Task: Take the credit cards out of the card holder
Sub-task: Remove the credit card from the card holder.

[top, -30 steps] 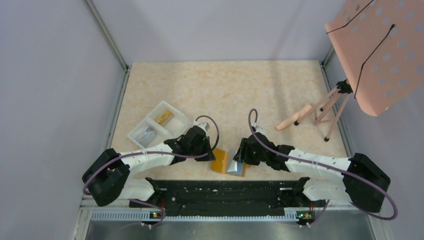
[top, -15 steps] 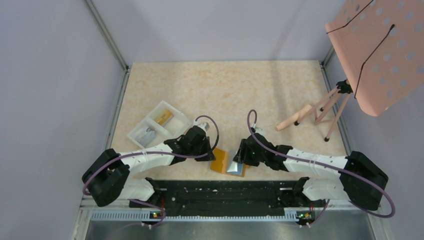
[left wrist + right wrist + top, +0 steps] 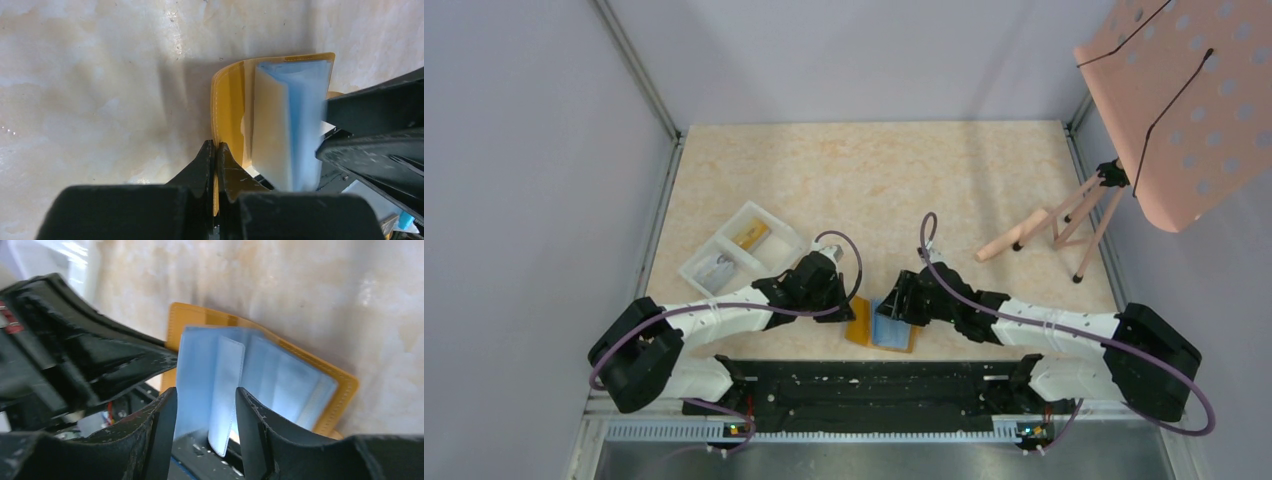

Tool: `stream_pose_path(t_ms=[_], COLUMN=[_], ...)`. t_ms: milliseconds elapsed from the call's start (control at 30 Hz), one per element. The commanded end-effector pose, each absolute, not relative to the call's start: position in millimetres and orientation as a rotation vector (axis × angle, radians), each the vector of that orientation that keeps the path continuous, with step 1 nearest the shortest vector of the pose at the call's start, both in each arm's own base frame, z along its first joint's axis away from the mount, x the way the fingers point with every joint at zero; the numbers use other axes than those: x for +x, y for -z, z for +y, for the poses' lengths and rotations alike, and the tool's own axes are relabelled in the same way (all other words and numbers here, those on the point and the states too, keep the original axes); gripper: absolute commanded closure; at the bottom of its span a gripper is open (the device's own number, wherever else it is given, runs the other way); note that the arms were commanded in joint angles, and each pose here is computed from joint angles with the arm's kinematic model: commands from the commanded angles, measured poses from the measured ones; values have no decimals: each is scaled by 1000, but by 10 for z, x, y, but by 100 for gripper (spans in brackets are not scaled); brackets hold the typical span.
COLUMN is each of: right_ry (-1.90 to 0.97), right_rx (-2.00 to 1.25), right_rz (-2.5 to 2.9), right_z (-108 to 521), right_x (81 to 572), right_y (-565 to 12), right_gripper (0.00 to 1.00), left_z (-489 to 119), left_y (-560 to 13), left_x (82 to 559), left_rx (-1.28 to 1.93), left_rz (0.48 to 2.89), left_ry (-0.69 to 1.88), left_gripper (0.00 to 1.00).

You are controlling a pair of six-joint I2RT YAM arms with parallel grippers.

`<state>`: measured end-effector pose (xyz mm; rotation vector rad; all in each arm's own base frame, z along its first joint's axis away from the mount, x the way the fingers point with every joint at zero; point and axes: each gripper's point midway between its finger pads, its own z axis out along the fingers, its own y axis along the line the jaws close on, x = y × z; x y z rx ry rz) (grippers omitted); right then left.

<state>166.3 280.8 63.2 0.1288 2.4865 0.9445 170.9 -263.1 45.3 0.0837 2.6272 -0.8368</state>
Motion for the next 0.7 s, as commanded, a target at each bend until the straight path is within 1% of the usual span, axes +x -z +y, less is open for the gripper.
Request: stream_pose_path(t_ms=[0, 167, 367, 500, 667], right_ry=[-1167, -1162, -1244, -1150, -918], right_rx=[115, 106, 23, -80, 59], right_rz=[2319, 2345, 2369, 2426, 2468], right_z=[3020, 3023, 3171, 3173, 2804], right_x=[1710, 1678, 1595, 1599, 1677], right_y=[-1065, -985, -941, -931, -859], right_gripper=[54, 57, 60, 51, 43], left_z=[-2701, -2699, -2696, -2686, -2668], left_y=[-494, -505, -505, -494, -469], left_x=[1725, 1732, 1721, 1711, 1688], left_rx=[97, 96, 82, 61, 17], left_rz=[2605, 2602, 2604, 2607, 2607], left_ry=[873, 871, 878, 881, 895], left_gripper=[100, 100, 100, 100, 100])
